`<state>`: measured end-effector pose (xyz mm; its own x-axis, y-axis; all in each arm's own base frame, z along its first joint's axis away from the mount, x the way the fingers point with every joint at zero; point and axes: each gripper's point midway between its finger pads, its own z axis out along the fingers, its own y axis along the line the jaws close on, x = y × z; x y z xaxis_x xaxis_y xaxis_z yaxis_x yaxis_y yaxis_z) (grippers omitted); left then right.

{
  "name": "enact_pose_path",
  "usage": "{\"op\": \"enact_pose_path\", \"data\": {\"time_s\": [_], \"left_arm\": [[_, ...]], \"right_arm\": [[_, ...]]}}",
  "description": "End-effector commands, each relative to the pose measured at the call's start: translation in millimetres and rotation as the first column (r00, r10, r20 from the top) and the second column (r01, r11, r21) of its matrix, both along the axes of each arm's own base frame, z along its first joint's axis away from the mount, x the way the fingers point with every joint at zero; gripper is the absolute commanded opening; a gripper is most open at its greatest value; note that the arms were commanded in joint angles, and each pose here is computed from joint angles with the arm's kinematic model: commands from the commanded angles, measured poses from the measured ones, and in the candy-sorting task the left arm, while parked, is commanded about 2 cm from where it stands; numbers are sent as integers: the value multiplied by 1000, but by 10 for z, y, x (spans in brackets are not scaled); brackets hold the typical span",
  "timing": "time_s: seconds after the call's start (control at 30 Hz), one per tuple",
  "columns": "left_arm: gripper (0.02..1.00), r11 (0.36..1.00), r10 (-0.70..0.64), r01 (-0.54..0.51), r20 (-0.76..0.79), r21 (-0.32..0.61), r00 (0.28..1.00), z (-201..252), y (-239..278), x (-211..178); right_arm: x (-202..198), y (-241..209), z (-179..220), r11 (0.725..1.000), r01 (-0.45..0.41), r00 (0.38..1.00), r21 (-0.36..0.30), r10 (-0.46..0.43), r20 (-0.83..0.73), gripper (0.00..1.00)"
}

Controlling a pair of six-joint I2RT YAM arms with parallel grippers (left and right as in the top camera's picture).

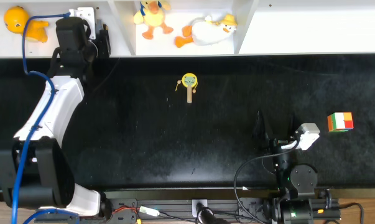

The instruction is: Store Toys

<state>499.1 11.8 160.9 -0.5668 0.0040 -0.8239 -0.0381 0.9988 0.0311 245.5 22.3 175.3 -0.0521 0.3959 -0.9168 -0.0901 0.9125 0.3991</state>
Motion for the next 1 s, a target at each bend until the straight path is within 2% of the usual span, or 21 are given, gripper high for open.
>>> {"op": "enact_pose_path", "data": {"time_s": [0.03,0.07,0.3,0.57,1.0], "left_arm": [[752,1000,-21,21,15,7,1000,54,-7,58],[816,1000,-21,21,16,7,1000,54,-7,59],[838,1000,-21,21,17,6,1000,57,-7,61],[1000,1000,-22,22,30,7,999,145,-9,38],[998,1000,-26,26,45,8,999,697,-36,-399]], "right_arm": [[8,-2,-53,1000,4,1000,3,-4,-9,996],[8,-3,-53,1000,4,1000,3,-4,-9,996],[8,-2,-53,1000,4,1000,3,-4,-9,996],[8,-2,-53,1000,4,1000,3,-4,-9,993],[8,-2,-53,1000,4,1000,3,-4,-9,993]]}}
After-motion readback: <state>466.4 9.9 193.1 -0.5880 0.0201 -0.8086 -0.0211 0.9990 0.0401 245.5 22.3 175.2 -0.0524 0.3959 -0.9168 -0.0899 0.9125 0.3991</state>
